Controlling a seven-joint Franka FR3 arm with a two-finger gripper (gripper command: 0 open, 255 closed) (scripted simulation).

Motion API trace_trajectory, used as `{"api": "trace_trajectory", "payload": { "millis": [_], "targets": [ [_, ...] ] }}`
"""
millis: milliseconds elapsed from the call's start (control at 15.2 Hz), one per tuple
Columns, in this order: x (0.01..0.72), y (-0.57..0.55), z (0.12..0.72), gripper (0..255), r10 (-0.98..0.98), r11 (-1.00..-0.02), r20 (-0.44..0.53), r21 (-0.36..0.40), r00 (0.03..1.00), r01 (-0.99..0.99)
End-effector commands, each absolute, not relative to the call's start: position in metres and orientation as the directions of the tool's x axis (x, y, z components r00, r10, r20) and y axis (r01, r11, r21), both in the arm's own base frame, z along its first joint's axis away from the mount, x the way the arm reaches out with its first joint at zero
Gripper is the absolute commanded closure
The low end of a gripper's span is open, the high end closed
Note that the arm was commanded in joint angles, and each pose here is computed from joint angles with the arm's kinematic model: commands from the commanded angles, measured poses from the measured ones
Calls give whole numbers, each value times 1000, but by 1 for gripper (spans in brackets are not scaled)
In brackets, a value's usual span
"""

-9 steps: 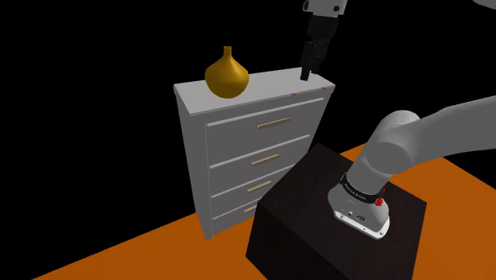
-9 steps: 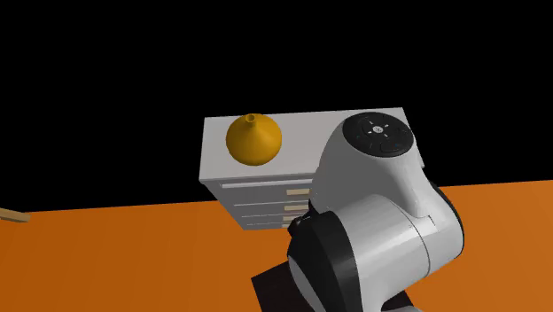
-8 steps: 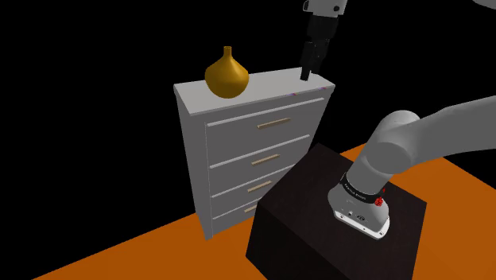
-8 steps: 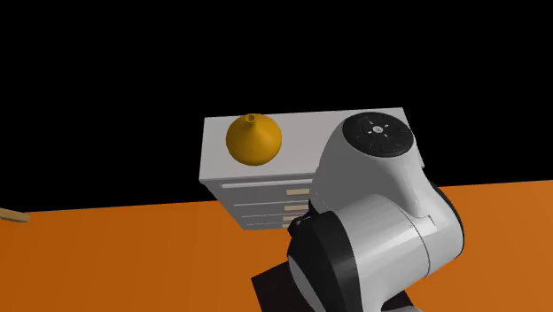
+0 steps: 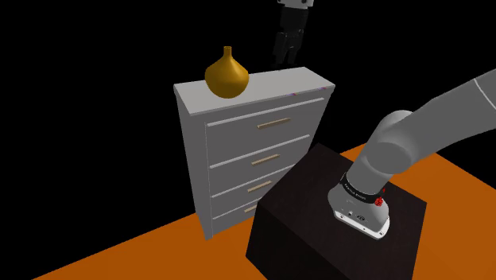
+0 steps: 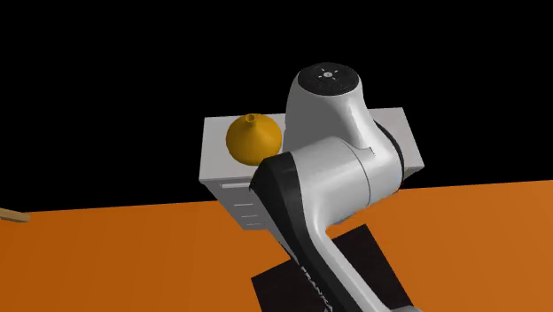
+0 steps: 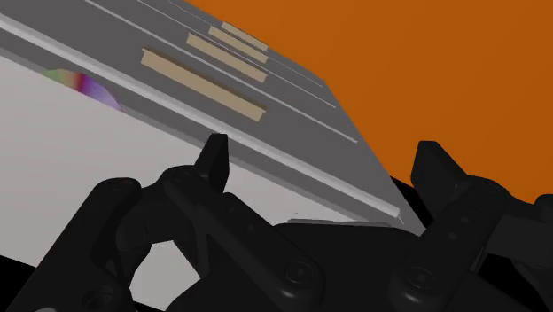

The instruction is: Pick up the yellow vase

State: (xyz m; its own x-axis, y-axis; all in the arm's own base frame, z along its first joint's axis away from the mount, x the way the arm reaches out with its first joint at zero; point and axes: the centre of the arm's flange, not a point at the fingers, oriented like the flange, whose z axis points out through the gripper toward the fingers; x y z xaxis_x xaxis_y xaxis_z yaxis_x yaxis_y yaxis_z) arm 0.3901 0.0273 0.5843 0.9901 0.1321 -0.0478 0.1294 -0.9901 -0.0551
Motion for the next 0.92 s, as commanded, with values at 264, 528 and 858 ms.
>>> {"api": "trace_trajectory", "payload": {
  "millis": [264,528,858],
  "targets": [
    [467,39,590,0,145,-989,-28,-38,989,144],
    [517,47,596,0,154,-988,-14,-27,988,153],
    [579,58,603,0,165,-986,2,-13,986,165]
  ]
}}
